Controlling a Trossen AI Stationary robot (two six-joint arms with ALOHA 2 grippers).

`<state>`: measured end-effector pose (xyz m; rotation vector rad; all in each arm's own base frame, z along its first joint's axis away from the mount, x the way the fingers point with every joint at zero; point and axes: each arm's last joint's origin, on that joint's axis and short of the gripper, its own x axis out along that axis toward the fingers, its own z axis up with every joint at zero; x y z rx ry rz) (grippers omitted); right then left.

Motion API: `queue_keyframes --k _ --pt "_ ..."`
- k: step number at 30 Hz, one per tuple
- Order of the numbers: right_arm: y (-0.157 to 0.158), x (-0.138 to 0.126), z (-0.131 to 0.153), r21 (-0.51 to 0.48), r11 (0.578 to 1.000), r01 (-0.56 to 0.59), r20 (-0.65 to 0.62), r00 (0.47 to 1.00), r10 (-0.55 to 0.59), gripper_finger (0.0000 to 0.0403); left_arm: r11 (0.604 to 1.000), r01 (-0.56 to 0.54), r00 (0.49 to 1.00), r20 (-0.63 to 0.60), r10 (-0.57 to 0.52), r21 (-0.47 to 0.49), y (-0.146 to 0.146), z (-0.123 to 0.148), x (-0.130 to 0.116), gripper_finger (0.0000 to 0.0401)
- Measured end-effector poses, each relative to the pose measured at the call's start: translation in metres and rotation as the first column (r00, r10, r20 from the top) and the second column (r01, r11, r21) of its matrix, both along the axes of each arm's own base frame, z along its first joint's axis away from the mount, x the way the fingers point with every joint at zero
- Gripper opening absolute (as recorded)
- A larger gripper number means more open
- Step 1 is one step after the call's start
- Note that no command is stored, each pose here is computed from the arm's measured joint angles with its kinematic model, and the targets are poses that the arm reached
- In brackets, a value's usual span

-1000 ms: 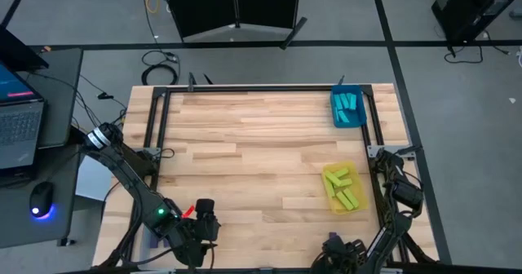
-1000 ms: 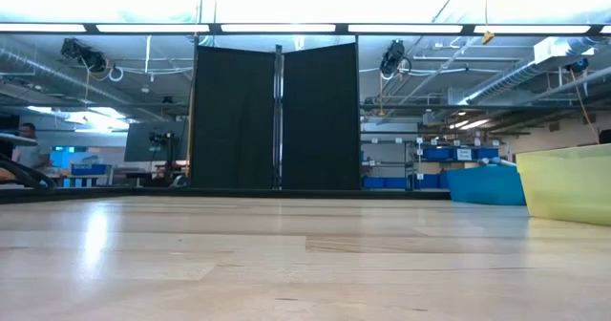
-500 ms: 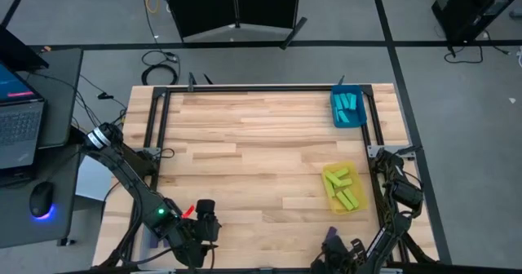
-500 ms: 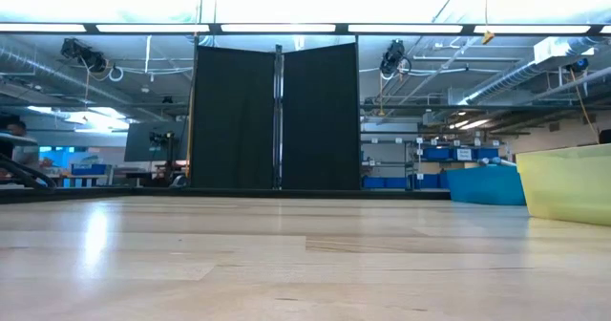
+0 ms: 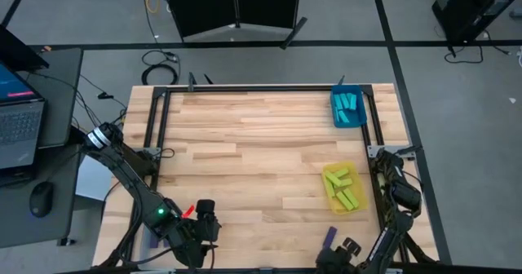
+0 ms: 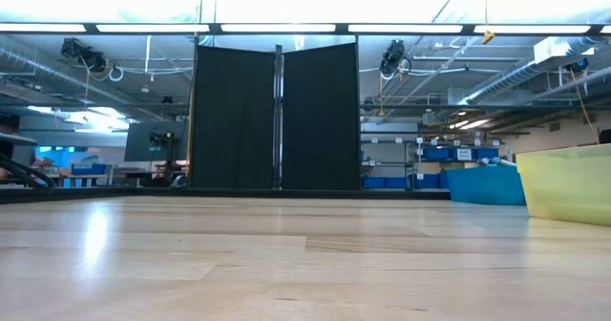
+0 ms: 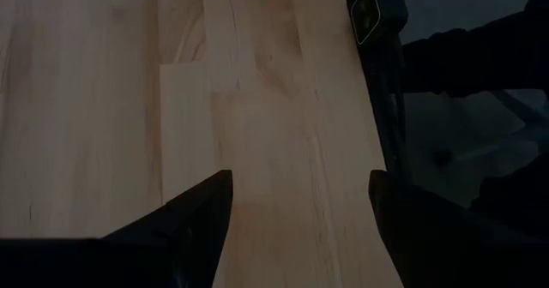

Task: Sort blocks
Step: Put the violet block into the transparent bin

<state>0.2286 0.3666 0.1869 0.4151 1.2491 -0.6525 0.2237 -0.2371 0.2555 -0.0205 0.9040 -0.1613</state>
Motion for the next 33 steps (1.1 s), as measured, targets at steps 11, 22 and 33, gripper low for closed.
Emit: queue_keyframes --k 11,22,33 --pt "-0.025 0.012 0.007 -0.017 0.749 -0.663 -0.373 0.699 0.61 0.0315 1.0 0.0 1.0 0.001 0.0 -0.001 0.0 0.0 0.0 0.028" --pt "-0.05 0.025 -0.038 0.24 0.456 -0.857 -0.463 0.311 0.83 0.0308 0.999 -0.014 1.0 0.021 0.014 -0.037 -0.002 0.002 0.002 0.028" --pt "-0.064 0.024 -0.055 0.359 0.299 -0.884 -0.423 0.131 0.896 0.0298 0.998 -0.034 0.999 0.035 0.036 -0.061 -0.003 0.003 0.003 0.028"
